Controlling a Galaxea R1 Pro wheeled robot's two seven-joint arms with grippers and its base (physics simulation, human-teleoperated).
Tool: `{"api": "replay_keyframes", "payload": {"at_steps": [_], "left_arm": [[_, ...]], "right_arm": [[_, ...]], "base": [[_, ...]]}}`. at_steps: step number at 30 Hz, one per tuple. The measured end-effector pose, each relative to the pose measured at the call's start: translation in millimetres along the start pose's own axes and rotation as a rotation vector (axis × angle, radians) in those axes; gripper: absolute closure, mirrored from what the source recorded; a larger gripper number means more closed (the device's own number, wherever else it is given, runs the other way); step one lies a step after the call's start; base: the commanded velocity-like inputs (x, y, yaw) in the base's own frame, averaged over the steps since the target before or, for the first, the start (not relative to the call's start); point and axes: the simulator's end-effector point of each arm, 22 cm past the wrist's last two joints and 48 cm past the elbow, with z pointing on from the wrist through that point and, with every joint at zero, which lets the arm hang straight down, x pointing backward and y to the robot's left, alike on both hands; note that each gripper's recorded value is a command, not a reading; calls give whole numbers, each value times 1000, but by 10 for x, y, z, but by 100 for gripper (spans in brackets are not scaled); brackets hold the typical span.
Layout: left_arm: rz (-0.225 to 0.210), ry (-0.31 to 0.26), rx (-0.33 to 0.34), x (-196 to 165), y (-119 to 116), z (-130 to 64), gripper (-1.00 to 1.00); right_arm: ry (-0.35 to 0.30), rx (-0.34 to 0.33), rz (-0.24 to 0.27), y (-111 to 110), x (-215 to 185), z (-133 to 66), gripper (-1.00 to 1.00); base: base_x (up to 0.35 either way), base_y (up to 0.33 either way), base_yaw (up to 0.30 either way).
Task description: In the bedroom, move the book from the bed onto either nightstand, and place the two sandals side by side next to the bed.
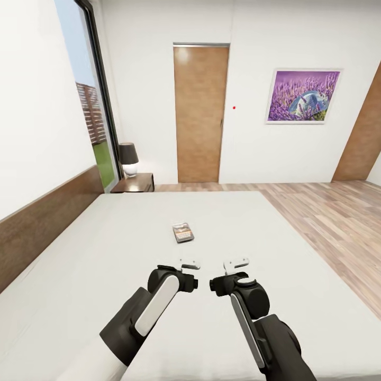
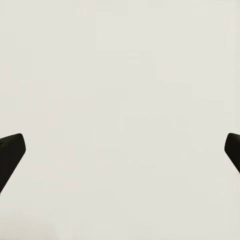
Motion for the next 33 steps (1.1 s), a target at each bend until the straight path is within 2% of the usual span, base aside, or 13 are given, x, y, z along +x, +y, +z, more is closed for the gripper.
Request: {"api": "replay_keyframes", "payload": {"at_steps": [15, 33], "left_arm": [[0, 1, 1, 2, -1, 0, -100], [0, 0, 0, -1, -1, -1, -100]], "right_arm": [[-2, -4, -12, 40, -4, -6, -100], [-4, -8, -18, 64, -6, -10, -100]], "base": [[11, 1, 0], [63, 64, 0]]}}
